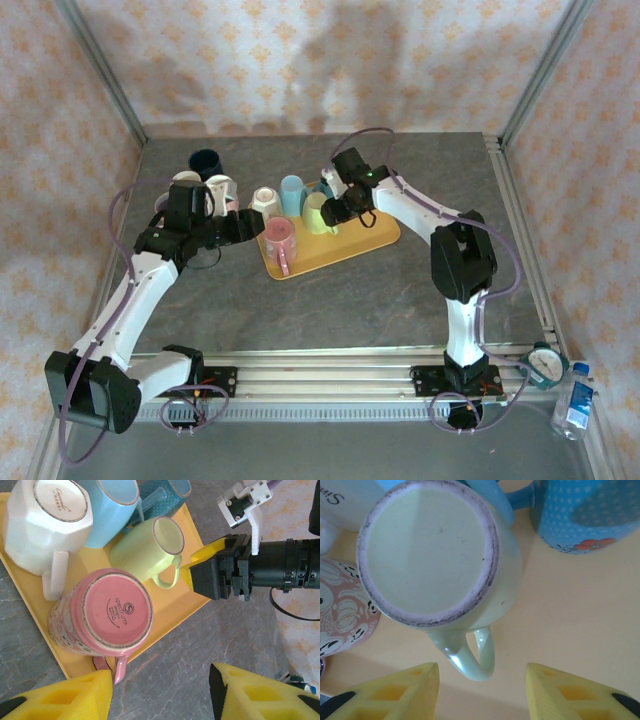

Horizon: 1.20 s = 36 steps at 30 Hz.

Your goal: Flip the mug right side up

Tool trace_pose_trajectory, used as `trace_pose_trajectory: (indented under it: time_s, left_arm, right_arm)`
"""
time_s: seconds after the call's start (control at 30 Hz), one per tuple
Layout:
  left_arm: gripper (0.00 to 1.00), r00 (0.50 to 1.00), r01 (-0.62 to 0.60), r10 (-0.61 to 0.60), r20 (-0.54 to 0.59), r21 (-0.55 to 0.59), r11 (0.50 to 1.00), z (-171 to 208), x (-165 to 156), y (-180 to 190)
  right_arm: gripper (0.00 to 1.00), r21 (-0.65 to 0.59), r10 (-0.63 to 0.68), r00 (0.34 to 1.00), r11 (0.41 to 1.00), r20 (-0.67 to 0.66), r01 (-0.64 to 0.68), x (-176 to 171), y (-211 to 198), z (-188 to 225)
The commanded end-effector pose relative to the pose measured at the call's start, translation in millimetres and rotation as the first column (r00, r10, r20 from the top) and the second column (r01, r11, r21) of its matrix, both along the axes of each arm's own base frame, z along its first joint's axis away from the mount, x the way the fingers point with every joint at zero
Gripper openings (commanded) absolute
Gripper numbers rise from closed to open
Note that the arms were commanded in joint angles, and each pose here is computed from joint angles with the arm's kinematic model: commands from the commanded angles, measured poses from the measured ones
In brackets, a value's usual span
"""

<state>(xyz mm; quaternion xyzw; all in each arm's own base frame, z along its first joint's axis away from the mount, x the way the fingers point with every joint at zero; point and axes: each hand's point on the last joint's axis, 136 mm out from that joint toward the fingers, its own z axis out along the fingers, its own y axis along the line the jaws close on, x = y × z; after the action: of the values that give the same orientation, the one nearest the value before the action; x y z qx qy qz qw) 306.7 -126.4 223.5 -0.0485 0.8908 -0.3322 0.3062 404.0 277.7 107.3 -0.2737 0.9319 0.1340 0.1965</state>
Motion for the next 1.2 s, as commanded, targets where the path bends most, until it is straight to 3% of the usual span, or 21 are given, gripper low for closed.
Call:
trace_pose_trajectory:
  time_s: [0.0, 0.6, 0.8, 1.03, 1.17]
  left_arm:
    - [0.54, 1.000, 0.000, 0.000, 0.018, -0.002, 1.000, 2.6, 0.4, -1.4]
    - [0.54, 1.000, -0.027, 0.027, 0.009, -0.019, 0.999, 1.3, 10.5, -2.3]
    - [0.54, 0.999, -0.033, 0.033, 0.009, -0.015, 0.999, 2.7, 9.8, -1.9]
    - [0.53, 0.999, -0.044, 0.045, 0.027, -0.028, 0.999, 9.0, 7.6, -2.1]
    - [0.53, 0.997, -0.055, 0.057, 0.047, -0.046, 0.997, 17.0, 7.2, -2.7]
  right_arm:
    - [0.48, 0.004, 0.027, 1.000, 1.000, 0.001, -0.027, 5.0, 6.6, -1.0]
    - [0.37, -0.096, 0.084, 0.996, 0.992, 0.032, -0.080, 12.6, 16.2, -30.7]
    - [0.26, -0.144, 0.093, 0.994, 0.986, 0.061, -0.083, 13.1, 13.2, -30.4]
    - [0.02, -0.147, 0.109, 0.988, 0.985, 0.112, -0.092, 2.8, 9.7, -5.0]
    - [0.00, -0.103, 0.090, 0.982, 0.992, 0.164, -0.074, -8.3, 4.1, 23.5]
